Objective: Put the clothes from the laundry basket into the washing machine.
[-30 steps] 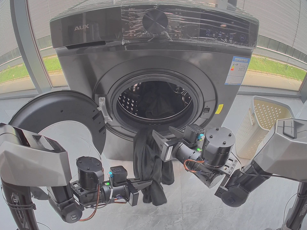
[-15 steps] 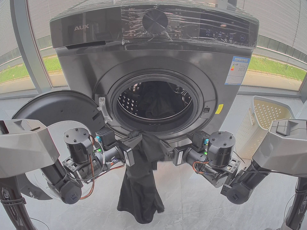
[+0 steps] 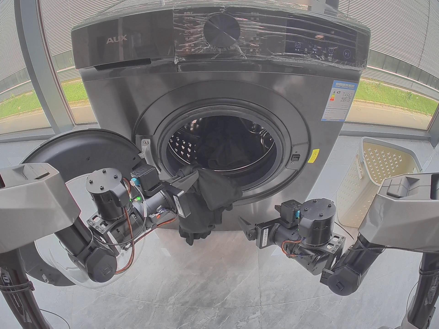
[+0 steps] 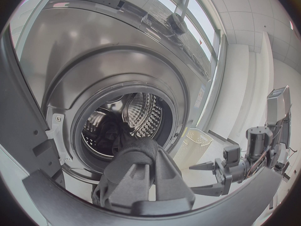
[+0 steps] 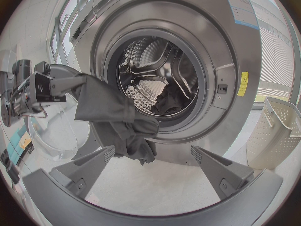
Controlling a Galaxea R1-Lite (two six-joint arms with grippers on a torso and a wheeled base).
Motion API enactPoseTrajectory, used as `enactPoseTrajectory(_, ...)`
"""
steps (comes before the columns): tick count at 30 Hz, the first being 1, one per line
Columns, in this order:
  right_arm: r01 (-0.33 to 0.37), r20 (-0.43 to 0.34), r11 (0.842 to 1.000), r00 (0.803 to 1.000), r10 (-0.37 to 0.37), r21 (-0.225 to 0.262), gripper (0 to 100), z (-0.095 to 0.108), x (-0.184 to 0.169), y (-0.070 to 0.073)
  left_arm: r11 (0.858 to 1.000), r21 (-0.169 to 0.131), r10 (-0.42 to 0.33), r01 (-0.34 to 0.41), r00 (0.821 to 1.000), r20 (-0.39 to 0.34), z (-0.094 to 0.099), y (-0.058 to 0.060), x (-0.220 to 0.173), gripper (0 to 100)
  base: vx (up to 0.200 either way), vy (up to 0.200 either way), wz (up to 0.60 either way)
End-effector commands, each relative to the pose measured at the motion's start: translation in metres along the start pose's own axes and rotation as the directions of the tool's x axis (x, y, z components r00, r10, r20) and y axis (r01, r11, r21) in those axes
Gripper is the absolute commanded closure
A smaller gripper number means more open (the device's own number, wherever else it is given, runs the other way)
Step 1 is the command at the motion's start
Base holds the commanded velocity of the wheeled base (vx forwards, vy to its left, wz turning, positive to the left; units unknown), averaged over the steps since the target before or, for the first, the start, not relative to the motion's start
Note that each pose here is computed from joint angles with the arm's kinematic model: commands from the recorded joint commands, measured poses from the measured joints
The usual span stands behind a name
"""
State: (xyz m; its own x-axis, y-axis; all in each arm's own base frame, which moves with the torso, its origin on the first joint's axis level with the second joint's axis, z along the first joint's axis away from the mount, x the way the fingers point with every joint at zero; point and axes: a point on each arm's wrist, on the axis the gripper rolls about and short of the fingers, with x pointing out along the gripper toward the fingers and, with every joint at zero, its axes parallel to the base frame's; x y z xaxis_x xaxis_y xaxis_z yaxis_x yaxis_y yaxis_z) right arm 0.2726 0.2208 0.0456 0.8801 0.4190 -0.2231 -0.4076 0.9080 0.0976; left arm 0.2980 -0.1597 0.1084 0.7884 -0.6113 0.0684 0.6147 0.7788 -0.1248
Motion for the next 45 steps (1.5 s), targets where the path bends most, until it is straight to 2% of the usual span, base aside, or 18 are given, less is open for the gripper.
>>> enactPoseTrajectory(1,0.005,-0.036,1.0,0.999,-0.006,-0.009,0,-0.011,0.0,-0.002,1.0,-0.002,-0.002,0.002,1.0,0.025,0.007,-0.001,0.001,100,0.0,0.0,0.0)
enactPoseTrajectory(11,-0.032,-0.022,0.999,0.999,0.032,-0.01,0,-0.012,0.003,0.007,1.0,-0.007,-0.004,0.005,1.0,0.028,0.007,-0.001,0.001,100,0.0,0.0,0.0)
enactPoseTrajectory(12,-0.044,-0.001,0.999,0.999,0.044,-0.008,0,-0.009,0.007,0.012,1.0,-0.008,-0.005,0.006,1.0,0.025,0.007,-0.001,0.001,100,0.0,0.0,0.0)
enactPoseTrajectory(16,-0.052,0.047,0.999,0.998,0.052,-0.004,0,-0.002,0.018,0.015,1.0,-0.009,-0.01,0.01,1.0,0.023,0.007,-0.003,0.0,100,0.0,0.0,0.0)
enactPoseTrajectory(28,-0.094,0.119,0.996,0.989,0.093,0.001,0,-0.005,0.045,0.025,0.999,-0.012,-0.03,0.03,0.999,0.014,0.007,-0.01,-0.004,100,0.0,0.0,0.0)
enactPoseTrajectory(36,-0.096,0.144,0.995,0.985,0.096,-0.003,0,-0.004,0.054,0.027,0.999,-0.014,-0.036,0.036,0.999,0.013,0.007,-0.011,-0.005,100,0.0,0.0,0.0)
enactPoseTrajectory(37,-0.099,0.148,0.995,0.984,0.098,-0.003,100,-0.004,0.054,0.028,0.999,-0.014,-0.04,0.04,0.999,0.014,0.008,-0.013,-0.005,100,0.0,0.0,0.0)
enactPoseTrajectory(45,-0.113,0.181,0.994,0.977,0.111,0.001,100,0.001,0.053,0.032,0.999,-0.026,-0.044,0.044,0.999,0.001,0.004,-0.014,-0.005,100,0.0,0.0,0.0)
